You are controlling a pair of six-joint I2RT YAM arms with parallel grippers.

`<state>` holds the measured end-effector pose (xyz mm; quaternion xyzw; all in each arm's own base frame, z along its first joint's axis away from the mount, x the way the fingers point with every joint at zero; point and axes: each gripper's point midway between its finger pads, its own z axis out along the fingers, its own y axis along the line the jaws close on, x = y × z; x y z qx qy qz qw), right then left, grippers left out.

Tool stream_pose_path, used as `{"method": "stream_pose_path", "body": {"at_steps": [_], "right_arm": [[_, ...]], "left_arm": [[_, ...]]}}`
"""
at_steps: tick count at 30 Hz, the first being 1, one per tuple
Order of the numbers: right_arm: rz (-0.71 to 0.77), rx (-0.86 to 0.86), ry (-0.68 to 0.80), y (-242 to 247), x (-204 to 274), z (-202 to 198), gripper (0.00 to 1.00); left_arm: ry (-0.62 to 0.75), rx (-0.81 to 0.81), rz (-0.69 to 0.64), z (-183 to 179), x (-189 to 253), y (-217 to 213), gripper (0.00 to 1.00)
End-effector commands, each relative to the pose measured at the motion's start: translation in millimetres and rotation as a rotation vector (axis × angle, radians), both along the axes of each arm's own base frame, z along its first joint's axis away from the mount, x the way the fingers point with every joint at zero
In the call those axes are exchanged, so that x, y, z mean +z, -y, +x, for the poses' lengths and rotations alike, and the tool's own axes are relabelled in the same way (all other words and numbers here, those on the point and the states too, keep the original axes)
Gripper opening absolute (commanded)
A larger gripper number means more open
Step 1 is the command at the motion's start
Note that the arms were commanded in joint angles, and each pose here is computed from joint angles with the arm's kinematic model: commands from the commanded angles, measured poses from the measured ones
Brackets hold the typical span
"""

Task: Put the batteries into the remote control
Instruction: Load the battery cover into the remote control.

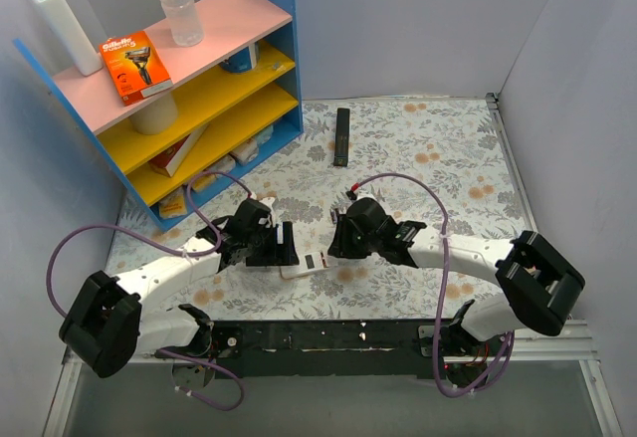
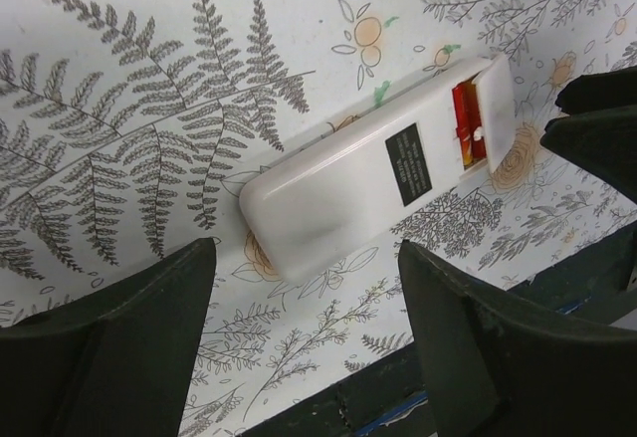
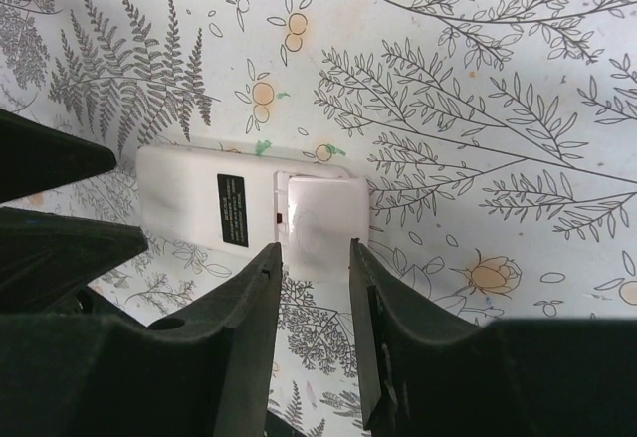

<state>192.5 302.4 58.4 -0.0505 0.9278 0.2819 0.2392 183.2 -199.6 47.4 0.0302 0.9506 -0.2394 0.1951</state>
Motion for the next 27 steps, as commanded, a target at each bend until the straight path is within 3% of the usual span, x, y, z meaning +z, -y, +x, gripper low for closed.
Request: {"method": "stream_pose_path", "body": {"at_steps": [1, 7, 15, 27], "right_arm": [[-0.018, 0.029, 0.062, 3, 14, 5, 0.42], [0.009, 0.038, 0.022, 10, 3, 2, 0.42], [0.040, 0.089, 0.001, -3, 0, 5, 0.42], [0.030, 0.120, -0.021, -10, -14, 5, 0.42]], "left_arm": [[0.154, -0.057, 0.024, 23, 31, 2, 0.78], [0.143, -0.057, 0.017, 25, 34, 5, 0.81], [0.029, -0.032, 0.019, 10, 12, 5, 0.77], [-0.040, -0.024, 0.042, -1, -8, 0, 0.74]]}}
